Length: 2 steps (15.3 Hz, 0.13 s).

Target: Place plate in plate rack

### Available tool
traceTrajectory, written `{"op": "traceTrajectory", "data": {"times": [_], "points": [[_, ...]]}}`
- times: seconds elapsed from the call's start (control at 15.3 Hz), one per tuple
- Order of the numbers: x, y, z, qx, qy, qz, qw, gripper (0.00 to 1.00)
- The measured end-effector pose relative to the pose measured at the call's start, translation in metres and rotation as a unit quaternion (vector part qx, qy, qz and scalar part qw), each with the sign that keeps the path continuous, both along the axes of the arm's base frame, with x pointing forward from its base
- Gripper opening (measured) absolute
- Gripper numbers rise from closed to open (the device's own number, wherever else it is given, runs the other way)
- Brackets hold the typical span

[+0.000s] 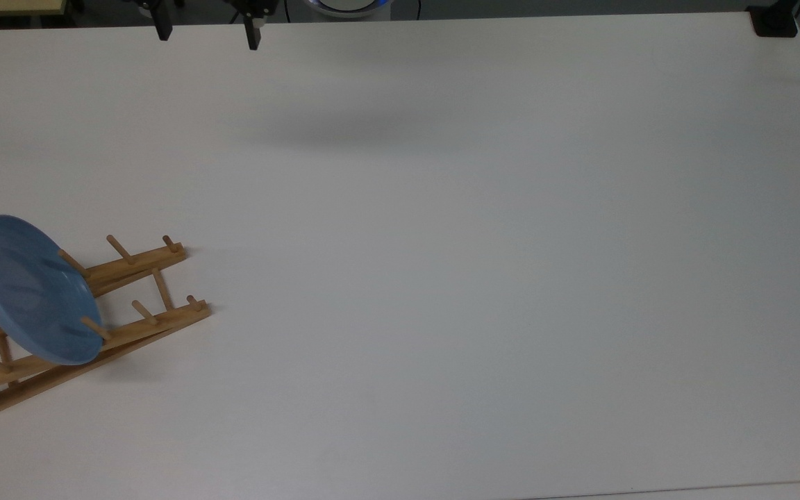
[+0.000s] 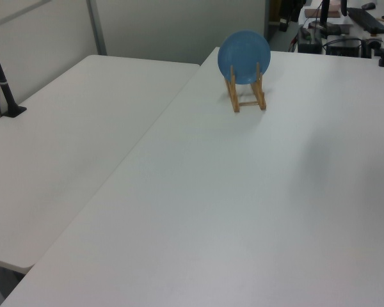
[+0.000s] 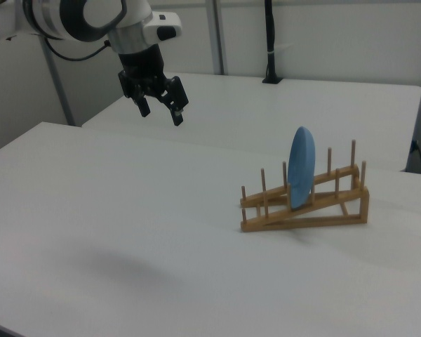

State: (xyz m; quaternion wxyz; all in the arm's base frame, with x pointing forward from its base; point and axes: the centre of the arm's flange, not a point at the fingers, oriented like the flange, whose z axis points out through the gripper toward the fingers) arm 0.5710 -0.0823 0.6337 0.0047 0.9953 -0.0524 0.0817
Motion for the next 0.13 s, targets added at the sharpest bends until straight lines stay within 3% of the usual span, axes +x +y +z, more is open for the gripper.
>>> {"op": "traceTrajectory", "data": {"times": [0.13], "points": [[-0.0005, -0.0034, -0.0001, 0.006, -0.001, 0.002, 1.0000, 1.00]]}}
